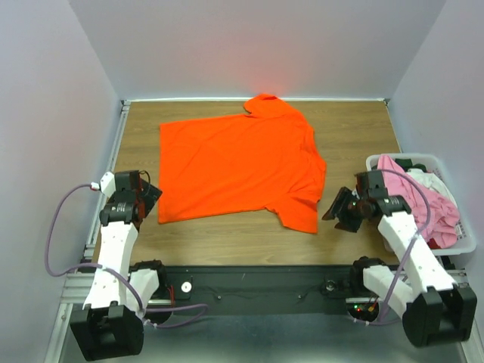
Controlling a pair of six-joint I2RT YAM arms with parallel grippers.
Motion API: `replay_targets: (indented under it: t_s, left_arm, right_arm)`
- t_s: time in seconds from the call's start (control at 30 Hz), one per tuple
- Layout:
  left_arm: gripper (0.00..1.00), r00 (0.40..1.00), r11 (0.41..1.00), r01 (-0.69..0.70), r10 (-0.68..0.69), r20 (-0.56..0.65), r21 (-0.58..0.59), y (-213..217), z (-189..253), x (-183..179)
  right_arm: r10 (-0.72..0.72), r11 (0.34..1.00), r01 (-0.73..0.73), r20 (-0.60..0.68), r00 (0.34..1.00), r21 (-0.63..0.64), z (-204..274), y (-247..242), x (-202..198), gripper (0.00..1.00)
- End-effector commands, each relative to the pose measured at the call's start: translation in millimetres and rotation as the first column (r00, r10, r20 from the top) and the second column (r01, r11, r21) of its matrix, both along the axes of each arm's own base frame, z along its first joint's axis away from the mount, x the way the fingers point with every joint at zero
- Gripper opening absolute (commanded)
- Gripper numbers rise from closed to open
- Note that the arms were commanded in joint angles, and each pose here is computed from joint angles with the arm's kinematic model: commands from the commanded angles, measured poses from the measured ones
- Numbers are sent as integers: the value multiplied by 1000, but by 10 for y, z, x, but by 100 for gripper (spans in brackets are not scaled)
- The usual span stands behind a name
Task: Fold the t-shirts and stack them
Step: Flatten the tshirt out
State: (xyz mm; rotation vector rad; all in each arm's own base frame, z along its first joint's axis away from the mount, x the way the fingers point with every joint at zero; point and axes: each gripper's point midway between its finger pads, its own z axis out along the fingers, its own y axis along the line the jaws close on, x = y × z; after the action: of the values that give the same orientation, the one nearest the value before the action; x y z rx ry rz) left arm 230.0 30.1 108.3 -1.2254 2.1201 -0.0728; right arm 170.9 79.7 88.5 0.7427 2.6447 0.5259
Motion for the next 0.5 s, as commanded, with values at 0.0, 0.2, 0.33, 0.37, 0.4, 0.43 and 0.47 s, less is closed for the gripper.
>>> replay_targets:
  t_s: [0.0, 0.2, 0.33, 0.37, 0.4, 0.43, 0.47]
  left_arm:
    - [90, 998, 988, -14, 3, 70, 156, 186, 465, 36]
    - [89, 975, 969, 80, -125, 184, 232, 80, 875, 237]
    - [77, 944, 953, 238, -273, 183, 189, -271, 788, 491]
    - [77, 939, 945, 282, -307, 152, 167, -378, 686, 578]
    - [77, 932, 936, 314, -336, 135, 162, -455, 645, 623]
    - [78, 918, 921, 355, -376, 128, 159, -582, 661, 675]
    - [78, 913, 914, 374, -393, 114, 154, -639, 635, 706]
  right_arm:
    - [157, 986, -152, 71, 985, -60, 212, 12, 328, 59]
    - [324, 934, -313, 39, 945, -172, 80, 311, 530, 52]
    - [409, 886, -401, -18, 913, -234, -144, 633, 631, 44]
    - [412, 880, -406, -29, 911, -244, -180, 650, 645, 44]
    - [414, 876, -411, -44, 909, -253, -228, 661, 650, 44]
    - [424, 870, -422, -50, 904, -256, -258, 701, 653, 44]
    - [429, 862, -436, -85, 899, -258, -351, 703, 632, 44]
